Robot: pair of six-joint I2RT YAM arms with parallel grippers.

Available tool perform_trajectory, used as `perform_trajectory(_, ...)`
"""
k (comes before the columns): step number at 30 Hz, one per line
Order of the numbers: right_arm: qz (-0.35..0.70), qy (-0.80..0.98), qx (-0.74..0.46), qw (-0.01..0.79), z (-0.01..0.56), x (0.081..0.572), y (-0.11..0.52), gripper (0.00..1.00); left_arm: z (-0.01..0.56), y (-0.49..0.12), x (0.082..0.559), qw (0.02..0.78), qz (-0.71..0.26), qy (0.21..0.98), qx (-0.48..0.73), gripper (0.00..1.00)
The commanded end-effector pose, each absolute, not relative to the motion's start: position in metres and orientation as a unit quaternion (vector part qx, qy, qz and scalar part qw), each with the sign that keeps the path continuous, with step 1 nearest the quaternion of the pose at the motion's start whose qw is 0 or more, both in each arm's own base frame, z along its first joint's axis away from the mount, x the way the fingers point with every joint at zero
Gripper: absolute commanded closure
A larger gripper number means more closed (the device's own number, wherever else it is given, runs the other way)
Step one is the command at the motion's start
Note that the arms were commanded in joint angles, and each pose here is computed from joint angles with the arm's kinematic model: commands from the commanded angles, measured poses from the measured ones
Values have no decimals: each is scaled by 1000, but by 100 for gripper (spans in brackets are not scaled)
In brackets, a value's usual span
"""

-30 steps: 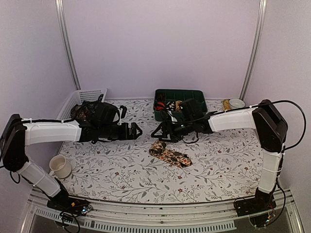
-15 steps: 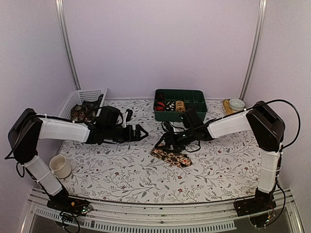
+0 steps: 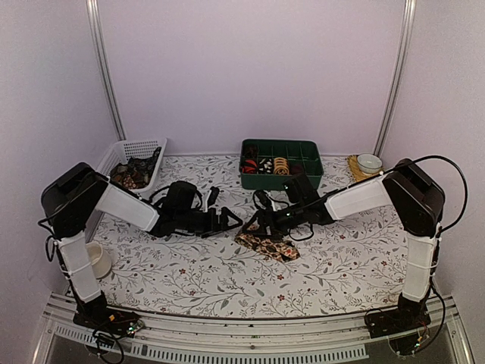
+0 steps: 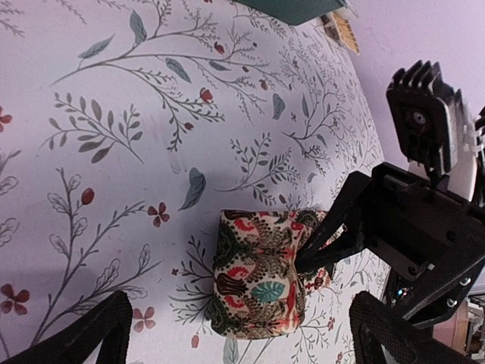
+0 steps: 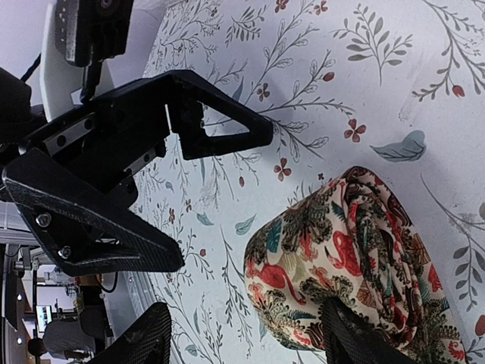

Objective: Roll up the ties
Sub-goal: Roll the tie at the center of the board.

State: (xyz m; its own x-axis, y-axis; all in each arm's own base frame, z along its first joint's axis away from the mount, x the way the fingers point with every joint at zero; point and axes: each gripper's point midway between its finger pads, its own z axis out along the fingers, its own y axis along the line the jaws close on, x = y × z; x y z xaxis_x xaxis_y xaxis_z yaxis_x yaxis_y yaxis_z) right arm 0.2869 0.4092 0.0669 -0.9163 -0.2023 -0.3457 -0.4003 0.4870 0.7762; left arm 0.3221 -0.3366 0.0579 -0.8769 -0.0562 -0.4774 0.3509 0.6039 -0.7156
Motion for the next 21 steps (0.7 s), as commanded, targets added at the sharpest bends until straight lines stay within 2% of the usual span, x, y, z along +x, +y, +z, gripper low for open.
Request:
perform_trajectory(1,399,905,-139,42,3,263,377,32,63,-357,316,223,-480,842,104,0)
perform_trajectory(7,397,907,-137,41,1,259,371,32,44,-370,307,188,-483,848,109,4)
perform_trajectory(14,399,906,-136,42,1,258,369,33,22,-377,299,153,-492,851,99,13)
perform_trajectory(21,400,905,-135,41,1,258,368,34,9,-380,295,133,-495,854,87,29)
